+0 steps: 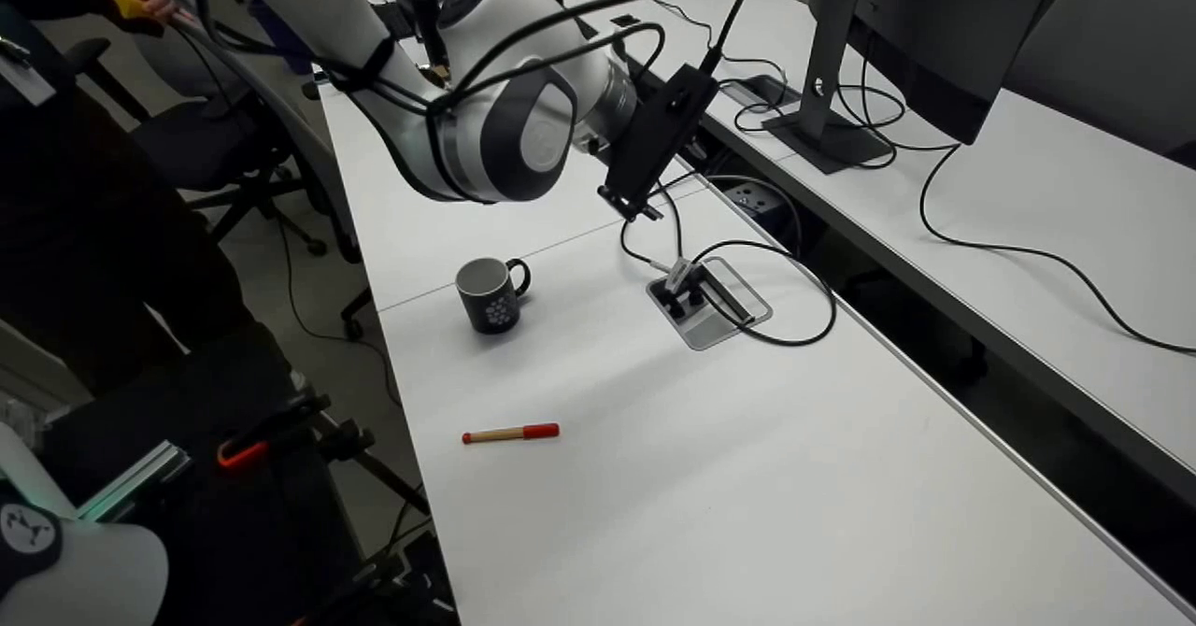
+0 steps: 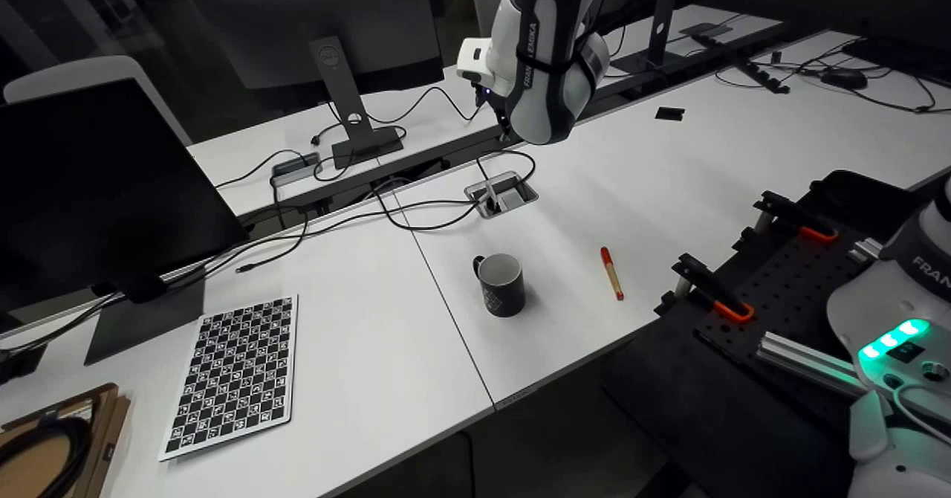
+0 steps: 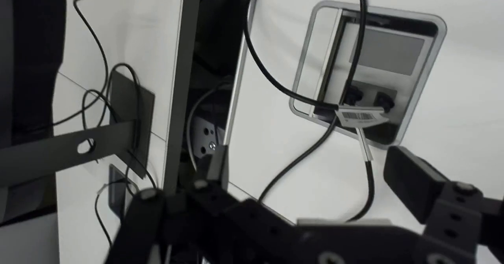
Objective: Make the cup lie down
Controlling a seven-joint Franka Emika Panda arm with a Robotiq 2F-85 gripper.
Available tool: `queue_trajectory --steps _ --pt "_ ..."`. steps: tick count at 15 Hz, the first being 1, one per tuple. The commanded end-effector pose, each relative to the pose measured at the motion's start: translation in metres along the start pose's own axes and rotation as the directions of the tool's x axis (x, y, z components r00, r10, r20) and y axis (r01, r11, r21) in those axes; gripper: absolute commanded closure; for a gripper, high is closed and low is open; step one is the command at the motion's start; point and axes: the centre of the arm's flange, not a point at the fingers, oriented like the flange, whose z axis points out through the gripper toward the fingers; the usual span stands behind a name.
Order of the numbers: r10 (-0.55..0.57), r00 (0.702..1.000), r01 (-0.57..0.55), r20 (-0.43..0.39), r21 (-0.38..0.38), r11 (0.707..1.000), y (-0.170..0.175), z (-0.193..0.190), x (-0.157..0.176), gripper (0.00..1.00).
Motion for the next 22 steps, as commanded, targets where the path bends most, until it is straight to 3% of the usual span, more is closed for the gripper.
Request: queue_trajectory --steps 1,5,13,15,16,21,22 --pt "-0.05 0.993 0.059 -0.103 0.083 0.995 -0.009 -0.002 0.004 0.0" --pt "-0.11 0.98 0.14 -0.164 0.185 0.973 -0.023 -0.001 0.016 0.0" --pt "-0.264 0.957 0.289 -0.119 0.37 0.883 -0.054 -0.001 0.011 0.0" --pt "-0.291 0.951 0.309 -0.104 0.385 0.87 -0.054 -0.004 0.008 0.0" --pt "-0.248 0.962 0.272 -0.112 0.369 0.889 -0.057 0.01 0.014 0.0" --pt "-0.277 0.955 0.297 -0.107 0.373 0.879 -0.053 0.006 0.015 0.0" --pt "-0.305 0.943 0.334 -0.135 0.387 0.859 -0.055 0.004 0.021 0.0"
